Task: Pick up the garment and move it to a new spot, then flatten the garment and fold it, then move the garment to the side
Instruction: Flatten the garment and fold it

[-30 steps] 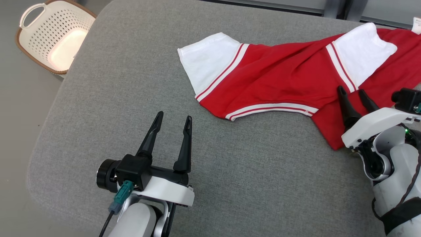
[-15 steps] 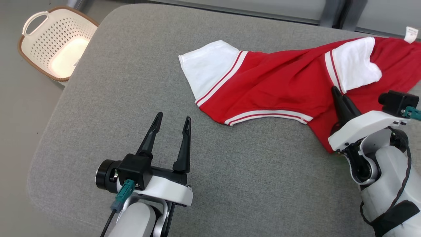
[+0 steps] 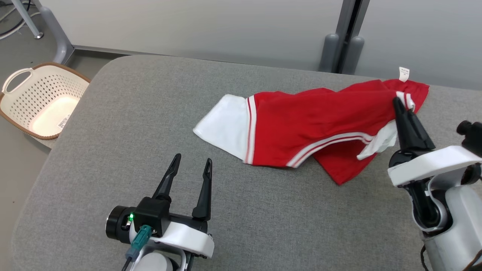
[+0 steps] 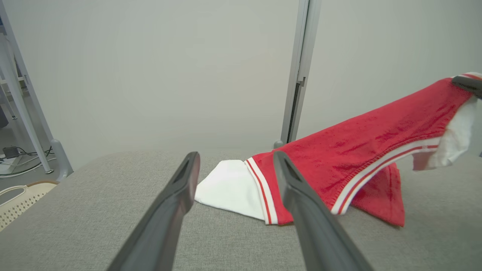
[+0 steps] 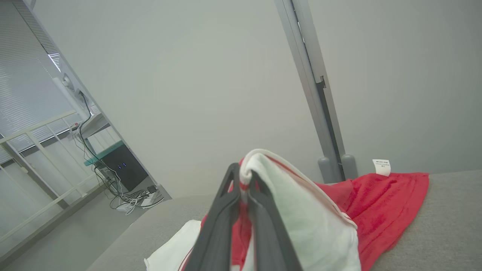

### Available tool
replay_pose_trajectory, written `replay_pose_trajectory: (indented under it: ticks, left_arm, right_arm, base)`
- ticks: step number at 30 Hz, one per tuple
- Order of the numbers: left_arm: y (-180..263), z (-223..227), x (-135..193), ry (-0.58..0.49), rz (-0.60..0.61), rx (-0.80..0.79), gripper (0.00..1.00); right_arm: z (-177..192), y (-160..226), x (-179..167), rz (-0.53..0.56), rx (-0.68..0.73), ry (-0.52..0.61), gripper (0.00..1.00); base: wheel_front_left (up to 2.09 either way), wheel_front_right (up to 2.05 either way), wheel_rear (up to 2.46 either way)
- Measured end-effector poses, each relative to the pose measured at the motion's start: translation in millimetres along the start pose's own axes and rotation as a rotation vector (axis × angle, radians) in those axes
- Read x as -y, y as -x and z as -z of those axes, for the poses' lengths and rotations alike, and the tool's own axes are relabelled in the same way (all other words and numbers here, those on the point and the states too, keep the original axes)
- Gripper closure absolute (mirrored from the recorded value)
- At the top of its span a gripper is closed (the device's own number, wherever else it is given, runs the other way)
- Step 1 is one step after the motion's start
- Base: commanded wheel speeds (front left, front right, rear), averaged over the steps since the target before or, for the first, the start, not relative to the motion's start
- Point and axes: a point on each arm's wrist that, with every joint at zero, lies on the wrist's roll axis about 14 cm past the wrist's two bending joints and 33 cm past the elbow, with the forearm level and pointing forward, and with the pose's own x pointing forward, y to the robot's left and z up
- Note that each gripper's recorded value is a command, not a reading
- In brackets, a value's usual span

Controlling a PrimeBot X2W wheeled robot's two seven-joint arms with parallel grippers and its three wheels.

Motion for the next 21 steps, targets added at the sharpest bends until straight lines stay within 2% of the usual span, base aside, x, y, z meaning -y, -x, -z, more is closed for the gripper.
replay_pose_trajectory:
  ticks: [5, 11, 12, 16, 21]
  left_arm:
    - [5, -6, 3, 0.003, 0.008, 0.018, 0.0]
    - [11, -5, -1, 0.012, -0.007, 0.01, 0.0]
    - [12, -4, -2, 0.017, -0.013, 0.006, 0.0]
    - [11, -6, -4, 0.03, -0.023, 0.008, 0.0]
    - [15, -6, -13, 0.057, -0.079, -0.006, 0.0]
  right_arm:
    - [-49, 1, -19, -0.046, 0.102, 0.07, 1.0]
    - [-70, -19, -56, -0.142, 0.098, 0.18, 1.0]
    - [-77, -33, -72, -0.186, 0.092, 0.223, 1.0]
    - [-77, -60, -98, -0.257, 0.058, 0.277, 1.0]
    - [-45, -110, -125, -0.34, -0.086, 0.36, 1.0]
  base:
    - [0.0, 0.0, 0.0]
    - [0.0, 0.0, 0.0]
    - [0.0, 0.0, 0.0]
    - [0.0, 0.0, 0.0]
    - [0.0, 0.0, 0.0]
